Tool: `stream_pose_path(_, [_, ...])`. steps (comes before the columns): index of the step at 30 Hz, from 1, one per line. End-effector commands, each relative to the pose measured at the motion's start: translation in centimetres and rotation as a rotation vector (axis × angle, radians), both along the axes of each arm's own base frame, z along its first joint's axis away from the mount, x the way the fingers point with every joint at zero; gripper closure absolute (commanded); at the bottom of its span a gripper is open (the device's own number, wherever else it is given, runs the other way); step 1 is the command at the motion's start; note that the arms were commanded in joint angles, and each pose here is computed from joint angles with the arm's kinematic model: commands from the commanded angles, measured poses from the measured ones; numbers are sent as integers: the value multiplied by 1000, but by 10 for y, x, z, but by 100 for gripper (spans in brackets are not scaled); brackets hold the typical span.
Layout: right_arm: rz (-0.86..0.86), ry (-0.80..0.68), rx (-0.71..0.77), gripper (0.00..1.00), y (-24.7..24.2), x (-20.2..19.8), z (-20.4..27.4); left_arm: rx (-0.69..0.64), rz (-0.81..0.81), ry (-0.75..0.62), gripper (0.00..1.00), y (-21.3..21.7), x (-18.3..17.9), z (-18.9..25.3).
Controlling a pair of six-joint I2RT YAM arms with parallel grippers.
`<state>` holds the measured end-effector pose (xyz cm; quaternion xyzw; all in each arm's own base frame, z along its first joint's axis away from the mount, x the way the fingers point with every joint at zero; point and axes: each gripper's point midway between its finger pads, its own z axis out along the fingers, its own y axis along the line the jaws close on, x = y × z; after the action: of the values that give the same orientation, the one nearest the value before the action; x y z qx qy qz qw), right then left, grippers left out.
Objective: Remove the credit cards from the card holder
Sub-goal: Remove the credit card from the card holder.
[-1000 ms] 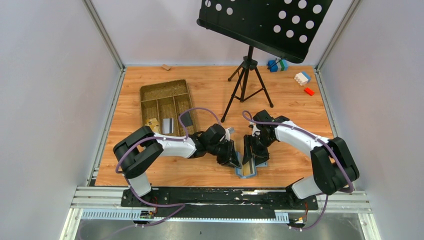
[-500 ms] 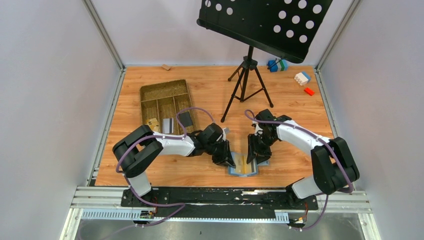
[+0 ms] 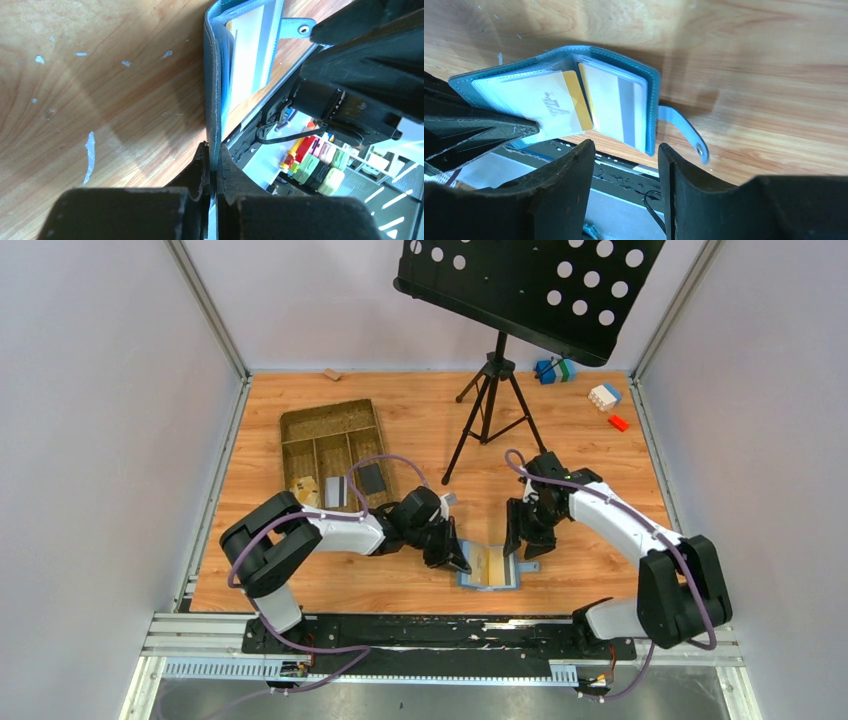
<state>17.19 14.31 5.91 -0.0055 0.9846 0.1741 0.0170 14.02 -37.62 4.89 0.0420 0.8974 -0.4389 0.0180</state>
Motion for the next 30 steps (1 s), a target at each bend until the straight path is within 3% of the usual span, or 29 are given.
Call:
stream_pose_path(1, [-13,-147,-41,50,-12,20,33,-108,14,-59,100,-8,10,37])
stream_pose_path(6, [23,-253,109,60,8,24,68,-159,28,-69,100,-10,17,60])
stream_pose_path(13, [54,-234,379,70,43,14,83,-226,31,-78,100,-9,21,88])
stream_pose_path(22, [44,-327,671,64,50,17,133,-334,27,-105,100,-4,20,128])
stream_pose_path(30, [48,-345,738,63,51,7,143,-390,21,-120,100,-1,16,155])
